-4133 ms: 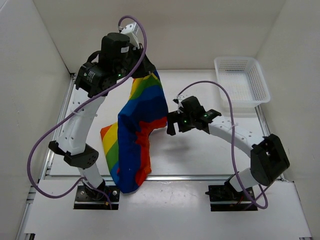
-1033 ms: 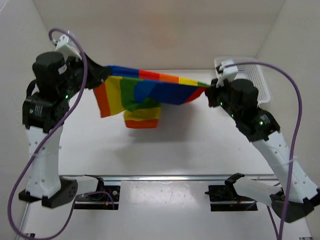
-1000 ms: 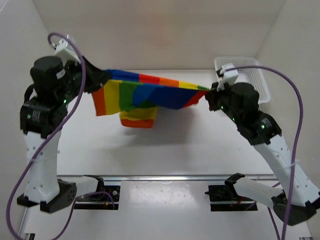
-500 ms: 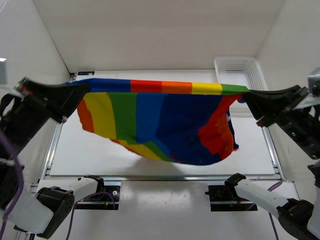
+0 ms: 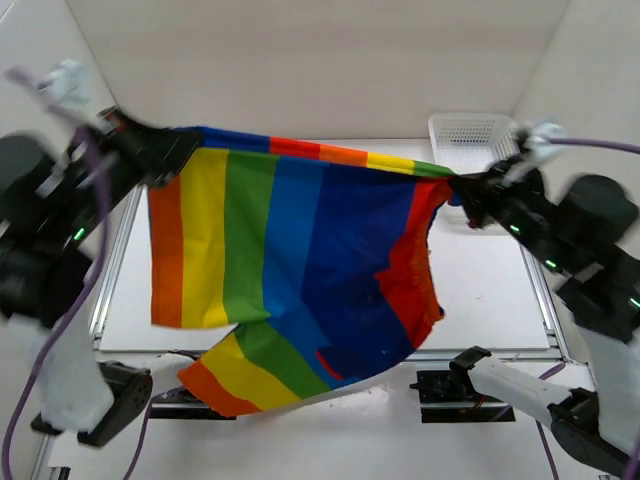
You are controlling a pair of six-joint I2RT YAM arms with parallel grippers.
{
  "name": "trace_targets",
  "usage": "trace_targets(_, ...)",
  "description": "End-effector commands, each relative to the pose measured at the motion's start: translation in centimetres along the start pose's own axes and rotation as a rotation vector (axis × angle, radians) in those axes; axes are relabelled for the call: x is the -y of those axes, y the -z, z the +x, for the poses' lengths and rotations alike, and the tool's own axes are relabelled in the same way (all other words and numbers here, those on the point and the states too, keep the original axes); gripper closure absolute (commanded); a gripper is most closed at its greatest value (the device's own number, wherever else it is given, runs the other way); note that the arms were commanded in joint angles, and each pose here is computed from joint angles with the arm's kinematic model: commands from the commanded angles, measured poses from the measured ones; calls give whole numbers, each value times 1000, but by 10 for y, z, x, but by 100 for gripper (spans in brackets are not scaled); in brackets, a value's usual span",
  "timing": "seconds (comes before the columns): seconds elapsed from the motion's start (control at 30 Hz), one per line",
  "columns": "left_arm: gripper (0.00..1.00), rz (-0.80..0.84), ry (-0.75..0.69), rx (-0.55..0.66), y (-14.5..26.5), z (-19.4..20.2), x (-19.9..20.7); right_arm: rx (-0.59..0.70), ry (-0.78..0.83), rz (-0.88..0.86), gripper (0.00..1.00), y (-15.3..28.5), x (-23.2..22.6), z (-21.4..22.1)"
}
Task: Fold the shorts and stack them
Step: Fold the shorts
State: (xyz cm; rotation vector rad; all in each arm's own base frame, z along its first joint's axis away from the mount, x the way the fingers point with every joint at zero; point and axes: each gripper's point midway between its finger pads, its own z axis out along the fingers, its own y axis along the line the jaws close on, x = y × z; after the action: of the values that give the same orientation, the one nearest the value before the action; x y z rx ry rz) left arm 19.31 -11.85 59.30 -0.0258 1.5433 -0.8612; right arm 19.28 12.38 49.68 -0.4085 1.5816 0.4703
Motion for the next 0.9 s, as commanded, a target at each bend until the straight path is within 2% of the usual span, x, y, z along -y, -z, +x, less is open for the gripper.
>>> trace_targets(0.0, 90, -304, -49, -4, -68, 8, -92, -177, 97, 313, 100, -41, 63, 51)
trace_targets(0.03, 90, -340, -49, -41, -81, 18, -108, -284, 123, 312, 100, -68, 66, 84)
trace_targets(0.13, 90, -493, -52, -147, -126, 55, -172, -469, 140, 338, 100, -116, 83, 144)
trace_targets(0.17, 90, -570, -39, -202, -144, 73, -207, -489, 135, 358, 100, -132, 93, 156)
trace_targets(0.2, 90, -597, -36, -210, -156, 77, -223, -519, 124, 359, 100, -145, 96, 167)
trace_targets(0.23, 90, -617, -30, -228, -166, 82, -236, -599, 125, 370, 100, -169, 105, 196)
trace_targets(0.3, 90, -664, -16, -264, -193, 95, -272, -584, 82, 432, 100, -199, 126, 201)
trace_targets(0.33, 90, -669, -14, -274, -203, 99, -280, -654, 69, 447, 100, -220, 136, 231)
trace_targets(0.37, 90, -679, -20, -272, -210, 97, -291, -619, 41, 463, 100, -236, 142, 220)
trace_targets(0.4, 90, -712, -7, -315, -222, 114, -314, -627, 32, 459, 100, -247, 147, 225)
trace_targets(0.43, 90, -693, -15, -278, -231, 101, -311, -674, 34, 459, 100, -266, 151, 250)
trace_targets(0.5, 90, -723, 4, -303, -237, 110, -338, -675, 34, 459, 100, -293, 157, 257)
trace_targets(0.63, 90, -683, 40, -302, -248, 108, -349, -674, 38, 470, 100, -321, 164, 257)
trace_targets(0.73, 90, -676, 45, -311, -245, 110, -346, -685, 39, 470, 100, -321, 164, 258)
trace_targets(0.8, 90, -695, 56, -348, -234, 121, -347, -672, 25, 483, 100, -309, 166, 247)
trace_targets(0.87, 90, -701, 48, -369, -212, 122, -334, -713, -5, 489, 100, -292, 166, 260)
